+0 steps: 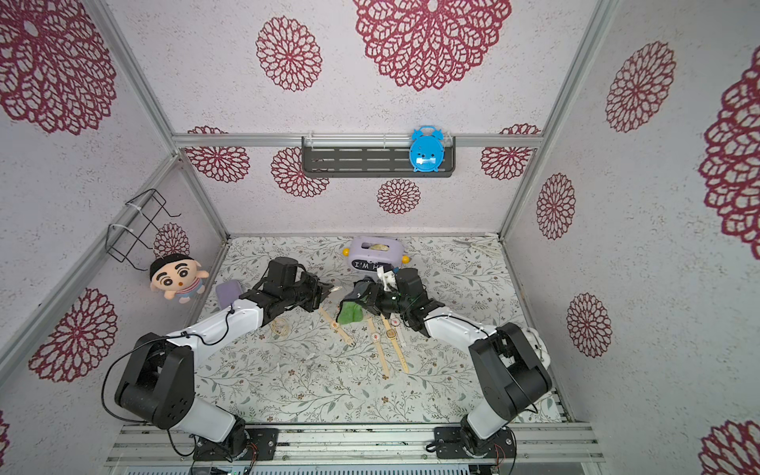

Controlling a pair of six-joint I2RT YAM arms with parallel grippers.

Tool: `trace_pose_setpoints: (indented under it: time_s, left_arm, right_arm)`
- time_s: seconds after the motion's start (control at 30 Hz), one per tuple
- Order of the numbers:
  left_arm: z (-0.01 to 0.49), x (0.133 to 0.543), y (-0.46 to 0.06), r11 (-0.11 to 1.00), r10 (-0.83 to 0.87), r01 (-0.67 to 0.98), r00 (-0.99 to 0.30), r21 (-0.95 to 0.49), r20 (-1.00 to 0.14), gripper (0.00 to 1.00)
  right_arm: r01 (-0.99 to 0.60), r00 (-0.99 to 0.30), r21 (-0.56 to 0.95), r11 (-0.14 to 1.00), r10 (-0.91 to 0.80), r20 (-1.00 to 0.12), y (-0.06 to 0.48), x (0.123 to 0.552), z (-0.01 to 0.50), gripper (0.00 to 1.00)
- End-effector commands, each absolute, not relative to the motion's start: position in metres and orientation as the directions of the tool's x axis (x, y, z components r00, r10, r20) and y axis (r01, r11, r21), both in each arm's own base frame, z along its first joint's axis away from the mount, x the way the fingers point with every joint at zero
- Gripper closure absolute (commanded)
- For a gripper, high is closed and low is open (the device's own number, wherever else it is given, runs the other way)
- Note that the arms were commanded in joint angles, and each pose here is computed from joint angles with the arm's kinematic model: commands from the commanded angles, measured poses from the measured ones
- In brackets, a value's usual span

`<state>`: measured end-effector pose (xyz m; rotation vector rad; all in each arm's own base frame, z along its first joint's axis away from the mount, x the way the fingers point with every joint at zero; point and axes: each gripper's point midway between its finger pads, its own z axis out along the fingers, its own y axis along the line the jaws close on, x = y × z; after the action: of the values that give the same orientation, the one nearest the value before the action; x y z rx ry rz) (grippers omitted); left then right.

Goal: Wipe the watch dial
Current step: Wipe the dirt from the watch dial.

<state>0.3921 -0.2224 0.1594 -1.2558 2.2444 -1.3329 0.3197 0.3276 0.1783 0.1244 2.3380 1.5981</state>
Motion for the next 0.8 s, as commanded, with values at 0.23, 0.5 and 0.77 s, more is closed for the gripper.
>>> trace_pose_setpoints:
  time_s: [0.23, 0.5, 0.77]
  left_arm:
    - [0.171, 0.379, -0.249, 0.051, -0.702, -0.661, -0.557, -0.749, 0.443, 1.0]
    - [0.155, 0.355, -0.264, 0.122, -0.681, -0.674, -0.591, -0.729, 0.433, 1.0]
    - [0.123, 0.316, -0.248, 0.498, -0.635, -0.626, -0.735, -0.601, 0.239, 1.0]
  right_arm:
    - [-0.185, -0.93, 0.944, 0.272, 0.263, -0.258, 0.356, 0.341, 0.215, 1.0]
    - [-0.22, -0.919, 0.945, 0.243, 0.273, -0.285, 0.369, 0.365, 0.235, 1.0]
    - [-0.255, -0.905, 0.941, 0.224, 0.288, -0.314, 0.369, 0.392, 0.265, 1.0]
